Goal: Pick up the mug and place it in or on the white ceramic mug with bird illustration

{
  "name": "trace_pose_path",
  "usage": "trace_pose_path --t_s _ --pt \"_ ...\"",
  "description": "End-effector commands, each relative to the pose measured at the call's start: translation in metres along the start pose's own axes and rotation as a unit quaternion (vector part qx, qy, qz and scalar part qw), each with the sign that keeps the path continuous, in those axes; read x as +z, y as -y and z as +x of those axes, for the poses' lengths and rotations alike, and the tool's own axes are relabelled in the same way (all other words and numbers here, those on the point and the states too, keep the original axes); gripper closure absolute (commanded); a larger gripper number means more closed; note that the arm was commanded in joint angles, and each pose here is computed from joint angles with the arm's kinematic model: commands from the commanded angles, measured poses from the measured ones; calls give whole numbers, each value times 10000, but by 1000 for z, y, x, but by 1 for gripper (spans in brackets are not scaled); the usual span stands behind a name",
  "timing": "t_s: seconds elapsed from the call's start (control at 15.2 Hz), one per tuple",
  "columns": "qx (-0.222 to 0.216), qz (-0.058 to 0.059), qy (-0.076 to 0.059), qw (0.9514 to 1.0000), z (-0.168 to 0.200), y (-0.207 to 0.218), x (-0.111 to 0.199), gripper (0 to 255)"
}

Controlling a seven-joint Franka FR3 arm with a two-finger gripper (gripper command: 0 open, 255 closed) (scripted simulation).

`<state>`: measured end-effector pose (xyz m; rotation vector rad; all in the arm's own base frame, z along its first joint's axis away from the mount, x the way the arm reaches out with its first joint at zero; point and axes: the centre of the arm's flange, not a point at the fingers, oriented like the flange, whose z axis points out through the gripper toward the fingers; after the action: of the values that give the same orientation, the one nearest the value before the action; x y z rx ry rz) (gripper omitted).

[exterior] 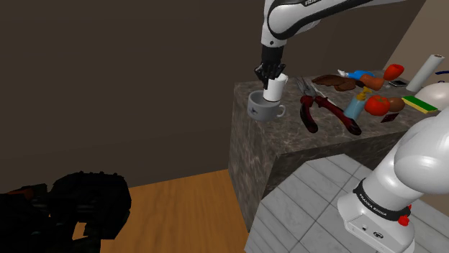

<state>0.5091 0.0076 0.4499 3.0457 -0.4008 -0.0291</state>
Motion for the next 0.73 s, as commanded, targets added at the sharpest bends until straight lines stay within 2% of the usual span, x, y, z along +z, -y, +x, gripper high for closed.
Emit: trace_pose_path --t_s 0.0,0.33,0.59,0.66 --pt "0 0 -1 10000 0 0 0 0" --pt "0 0 -1 10000 0 0 0 0" --pt "0 0 -1 10000 0 0 -50 0" --pt "0 0 -1 10000 0 0 -50 0"
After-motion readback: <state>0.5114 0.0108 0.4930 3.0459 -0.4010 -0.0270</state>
